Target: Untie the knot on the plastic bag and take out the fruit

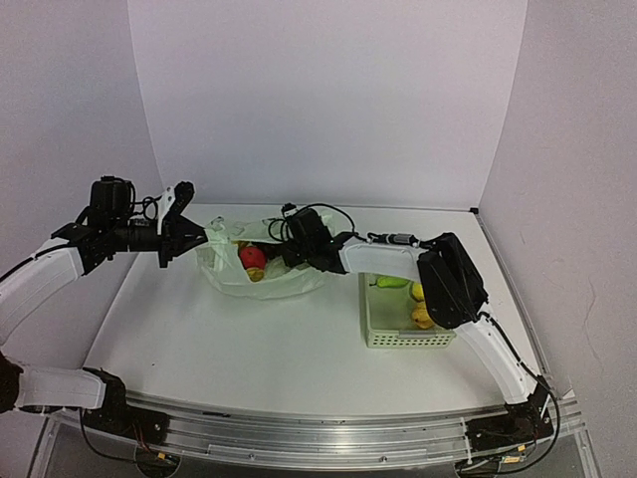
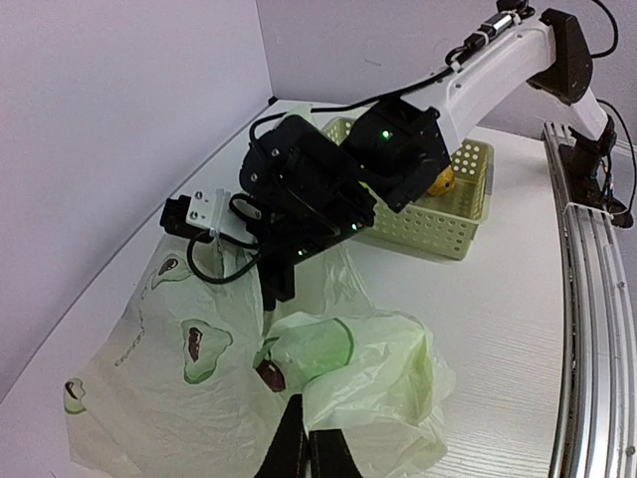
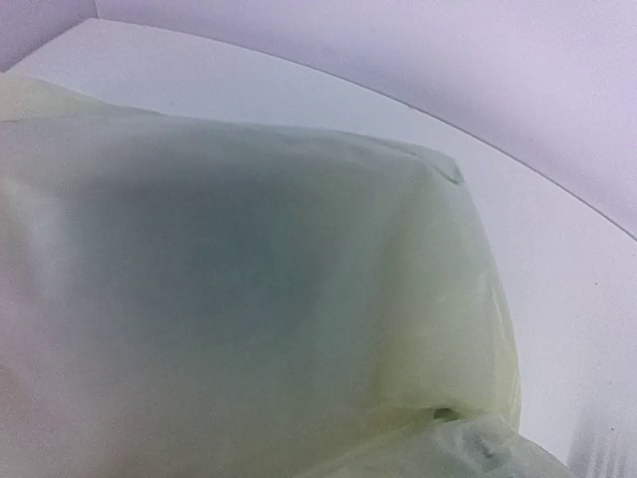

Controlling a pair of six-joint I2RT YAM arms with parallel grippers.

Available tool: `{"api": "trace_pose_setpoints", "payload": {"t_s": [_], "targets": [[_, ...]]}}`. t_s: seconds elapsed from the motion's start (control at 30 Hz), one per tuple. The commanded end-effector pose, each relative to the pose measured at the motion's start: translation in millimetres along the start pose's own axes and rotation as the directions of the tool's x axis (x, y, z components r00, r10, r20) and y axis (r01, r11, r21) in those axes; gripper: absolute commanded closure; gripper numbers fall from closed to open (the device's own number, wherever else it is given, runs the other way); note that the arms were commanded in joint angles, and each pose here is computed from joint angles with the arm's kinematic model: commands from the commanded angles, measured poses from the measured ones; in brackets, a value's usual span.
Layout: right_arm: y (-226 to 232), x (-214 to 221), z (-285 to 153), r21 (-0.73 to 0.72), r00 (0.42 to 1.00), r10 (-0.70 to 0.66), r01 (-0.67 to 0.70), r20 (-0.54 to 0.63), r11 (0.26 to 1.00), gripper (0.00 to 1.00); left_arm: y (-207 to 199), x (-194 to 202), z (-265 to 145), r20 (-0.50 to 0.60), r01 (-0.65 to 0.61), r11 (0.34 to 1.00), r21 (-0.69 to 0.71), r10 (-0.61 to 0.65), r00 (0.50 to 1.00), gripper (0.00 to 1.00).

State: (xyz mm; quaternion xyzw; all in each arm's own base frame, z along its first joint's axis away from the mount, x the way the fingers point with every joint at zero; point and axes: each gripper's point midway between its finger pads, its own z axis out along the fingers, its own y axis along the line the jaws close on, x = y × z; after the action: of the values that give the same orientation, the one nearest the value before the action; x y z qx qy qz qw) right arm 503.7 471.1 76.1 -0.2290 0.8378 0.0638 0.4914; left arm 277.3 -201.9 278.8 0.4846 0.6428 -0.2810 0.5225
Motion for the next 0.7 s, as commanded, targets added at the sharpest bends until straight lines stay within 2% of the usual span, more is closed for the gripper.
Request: {"api": "trace_pose_setpoints", "payload": {"t_s": [0.0, 0.3, 0.47, 0.57, 0.67], "targets": [[-42.4, 1.1, 1.3, 0.081, 0.996, 0.081, -0.077, -0.040, 0.994, 0.34, -0.5, 16.2, 6.0, -0.014, -0.060, 0.998, 0.010, 0.060, 0.998, 1.00], [-55.1, 20.0, 28.7, 0.056, 0.970, 0.220, -0.216, -0.101, 0.975, 0.31, -4.6, 31.4, 12.0, -0.016, -0.095, 0.995, 0.036, 0.095, 0.995, 1.00], [-70.6, 37.4, 38.6, 0.161, 0.956, 0.254, -0.231, -0.146, 0.960, 0.31, -7.4, 34.5, 12.4, -0.013, -0.113, 0.993, 0.043, 0.114, 0.993, 1.00], [-80.6, 57.4, 35.1, 0.238, 0.940, 0.278, -0.229, -0.200, 0.944, 0.25, -7.3, 34.9, 12.1, -0.016, -0.112, 0.993, 0.042, 0.113, 0.993, 1.00], [-87.9, 66.7, 26.5, 0.286, 0.924, 0.308, -0.239, -0.225, 0.928, 0.23, -7.4, 34.2, 12.0, -0.014, -0.108, 0.993, 0.043, 0.109, 0.994, 1.00]]}}
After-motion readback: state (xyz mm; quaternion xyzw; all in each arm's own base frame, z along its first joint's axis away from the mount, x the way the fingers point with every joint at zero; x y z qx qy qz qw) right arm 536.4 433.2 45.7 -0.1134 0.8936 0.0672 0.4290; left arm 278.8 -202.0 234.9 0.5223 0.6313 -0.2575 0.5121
